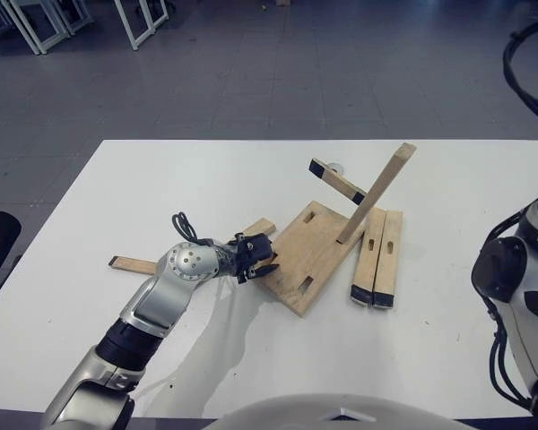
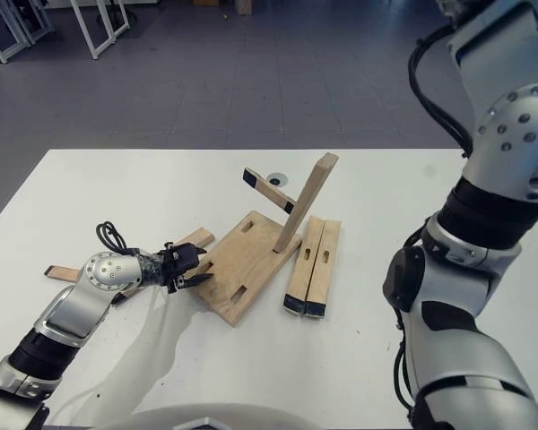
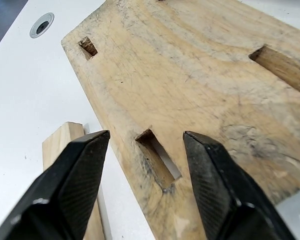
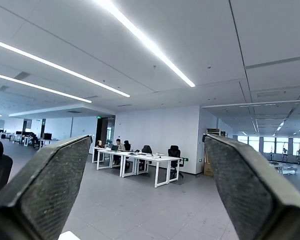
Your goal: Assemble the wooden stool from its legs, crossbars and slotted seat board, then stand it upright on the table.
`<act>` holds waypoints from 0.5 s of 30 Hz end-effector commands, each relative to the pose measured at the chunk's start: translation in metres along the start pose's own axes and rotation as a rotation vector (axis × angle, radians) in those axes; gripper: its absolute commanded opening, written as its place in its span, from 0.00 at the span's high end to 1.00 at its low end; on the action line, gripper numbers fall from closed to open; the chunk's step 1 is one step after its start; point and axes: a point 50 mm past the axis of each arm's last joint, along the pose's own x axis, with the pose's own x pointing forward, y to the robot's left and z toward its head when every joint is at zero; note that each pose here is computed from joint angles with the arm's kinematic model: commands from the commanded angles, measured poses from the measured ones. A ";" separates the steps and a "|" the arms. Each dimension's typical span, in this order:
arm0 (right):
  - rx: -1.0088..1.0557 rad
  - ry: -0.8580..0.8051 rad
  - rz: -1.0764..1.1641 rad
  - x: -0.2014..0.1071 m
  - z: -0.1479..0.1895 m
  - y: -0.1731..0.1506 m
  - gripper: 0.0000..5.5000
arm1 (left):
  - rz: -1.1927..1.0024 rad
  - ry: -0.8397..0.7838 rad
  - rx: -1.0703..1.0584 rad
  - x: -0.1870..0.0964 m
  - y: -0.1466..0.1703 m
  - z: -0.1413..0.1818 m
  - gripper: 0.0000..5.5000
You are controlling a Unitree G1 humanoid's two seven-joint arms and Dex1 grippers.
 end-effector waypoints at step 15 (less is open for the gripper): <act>0.115 0.263 -0.198 -0.037 -0.072 -0.021 0.25 | 0.034 0.029 -0.082 0.002 -0.007 -0.016 0.50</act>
